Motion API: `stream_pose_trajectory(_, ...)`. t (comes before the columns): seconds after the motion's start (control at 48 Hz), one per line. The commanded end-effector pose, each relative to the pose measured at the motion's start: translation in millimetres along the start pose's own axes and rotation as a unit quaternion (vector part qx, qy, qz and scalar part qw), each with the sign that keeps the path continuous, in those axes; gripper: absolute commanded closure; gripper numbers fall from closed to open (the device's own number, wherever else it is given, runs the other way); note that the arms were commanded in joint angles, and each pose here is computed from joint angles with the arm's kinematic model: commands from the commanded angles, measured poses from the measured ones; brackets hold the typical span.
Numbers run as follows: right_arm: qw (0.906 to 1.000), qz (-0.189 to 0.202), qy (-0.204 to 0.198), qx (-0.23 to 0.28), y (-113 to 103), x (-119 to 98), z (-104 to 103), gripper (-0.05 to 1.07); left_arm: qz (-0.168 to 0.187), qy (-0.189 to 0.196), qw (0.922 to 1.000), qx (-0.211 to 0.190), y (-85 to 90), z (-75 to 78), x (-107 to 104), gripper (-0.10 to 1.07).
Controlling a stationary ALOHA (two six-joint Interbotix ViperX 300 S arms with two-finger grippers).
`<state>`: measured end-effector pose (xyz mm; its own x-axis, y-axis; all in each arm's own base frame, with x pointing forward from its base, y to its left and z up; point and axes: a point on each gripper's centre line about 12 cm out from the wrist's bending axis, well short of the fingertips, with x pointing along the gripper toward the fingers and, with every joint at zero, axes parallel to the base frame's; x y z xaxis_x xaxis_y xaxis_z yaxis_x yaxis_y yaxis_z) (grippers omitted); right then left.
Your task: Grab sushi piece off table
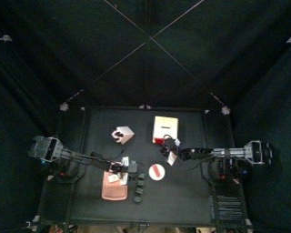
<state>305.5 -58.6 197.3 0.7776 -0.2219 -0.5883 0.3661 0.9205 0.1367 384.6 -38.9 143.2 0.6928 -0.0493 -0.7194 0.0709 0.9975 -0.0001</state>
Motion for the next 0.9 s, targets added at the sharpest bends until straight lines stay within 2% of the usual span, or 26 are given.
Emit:
stream_pose_trajectory(0.0, 0.9999, 0.005, -0.016, 0.005, 1, -6, 9, 0.43, -0.001, -0.016, 0.9998, 0.012, -1.1, 14.3, 3, 0.10)
stream_pose_trajectory(0.333, 0.9999, 0.004, -0.011, 0.005, 0, -6, 5, 0.43, -0.002, 0.004, 0.9999, 0.012, -3.1, 5.1, 18, 0.10)
stream_pose_trajectory(0.875, 0.9999, 0.002, -0.010, 0.005, -1, -6, 4, 0.43, -0.001, 0.019, 0.9998, 0.011, -1.9, -3.1, 29, 0.11)
